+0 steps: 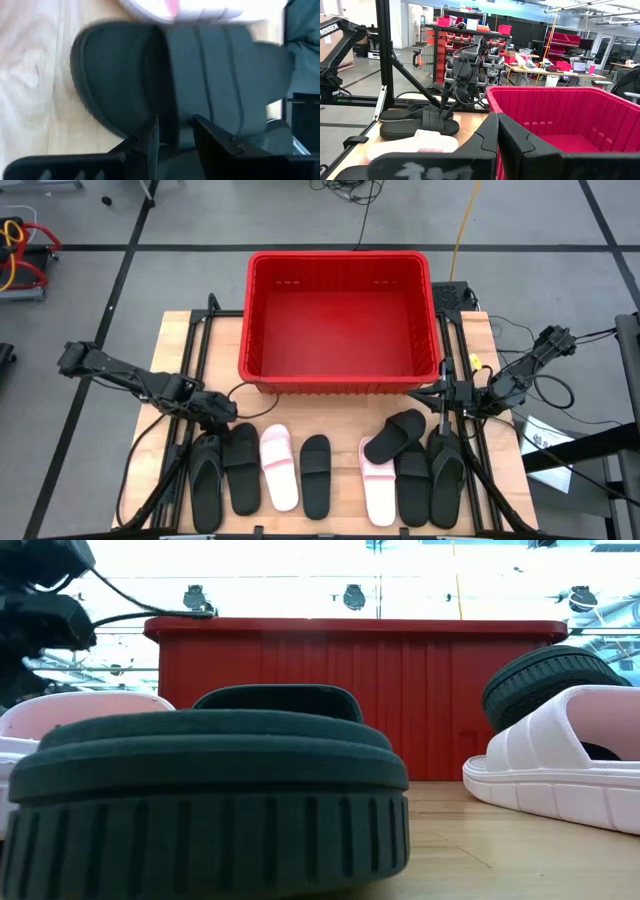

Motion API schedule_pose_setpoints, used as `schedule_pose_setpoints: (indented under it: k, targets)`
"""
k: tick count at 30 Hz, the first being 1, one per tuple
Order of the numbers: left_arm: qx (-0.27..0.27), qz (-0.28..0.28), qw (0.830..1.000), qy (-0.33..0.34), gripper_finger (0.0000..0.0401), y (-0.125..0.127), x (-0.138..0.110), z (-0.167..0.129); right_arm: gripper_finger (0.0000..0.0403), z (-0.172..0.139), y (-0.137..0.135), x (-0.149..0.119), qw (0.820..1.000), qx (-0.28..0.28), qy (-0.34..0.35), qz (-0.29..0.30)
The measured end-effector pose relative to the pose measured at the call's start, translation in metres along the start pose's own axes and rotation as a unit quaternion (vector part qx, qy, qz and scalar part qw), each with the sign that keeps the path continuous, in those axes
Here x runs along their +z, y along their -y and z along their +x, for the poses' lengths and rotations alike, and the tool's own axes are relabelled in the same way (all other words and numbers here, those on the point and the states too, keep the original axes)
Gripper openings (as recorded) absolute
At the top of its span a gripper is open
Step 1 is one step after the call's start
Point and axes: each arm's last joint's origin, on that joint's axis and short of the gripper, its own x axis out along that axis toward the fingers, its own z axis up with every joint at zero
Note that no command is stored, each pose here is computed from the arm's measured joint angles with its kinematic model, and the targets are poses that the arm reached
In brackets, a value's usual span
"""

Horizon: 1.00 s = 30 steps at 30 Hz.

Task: Pick and place slides into bin
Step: Put the black slide into the red container

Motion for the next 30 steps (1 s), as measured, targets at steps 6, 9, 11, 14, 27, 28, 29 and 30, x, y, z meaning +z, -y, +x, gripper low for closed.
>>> schedule_pose_setpoints:
  k: [6,9,11,14,27,28,29,30]
  targets:
    - [-0.019,-0.01,1.0,-0.009,0.0115,-0.001,-0.002,0.002,0.0,0.0,0.0,0.0,1.0,0.0,0.0,0.0]
    - [-0.038,-0.008,0.999,-0.008,0.0115,0.001,0.0,0.003,0.0,0.0,0.0,0.0,1.0,-0.001,0.0,0.0]
    - [-0.04,-0.013,0.999,-0.009,0.0115,0.001,0.0,0.003,0.0,0.0,0.0,0.0,1.0,-0.001,0.0,0.0]
    - [-0.04,-0.031,0.999,-0.009,0.0115,0.001,0.0,0.003,0.0,0.0,0.0,0.0,1.0,-0.001,0.0,0.0]
    - [-0.094,-0.077,0.993,0.002,0.0115,-0.001,-0.001,0.013,0.0,0.0,0.0,0.0,1.0,-0.001,0.0,0.0]
    - [-0.101,-0.081,0.992,0.001,0.0115,-0.002,-0.001,0.014,0.0,0.0,0.0,0.0,1.0,-0.001,0.0,0.0]
    - [-0.108,-0.084,0.991,0.002,0.0115,-0.002,-0.001,0.015,0.0,0.0,0.0,0.0,1.0,-0.001,0.0,0.0]
    - [-0.115,-0.087,0.99,0.004,0.0115,-0.002,-0.001,0.015,0.0,0.0,0.0,0.0,1.0,-0.001,0.0,0.0]
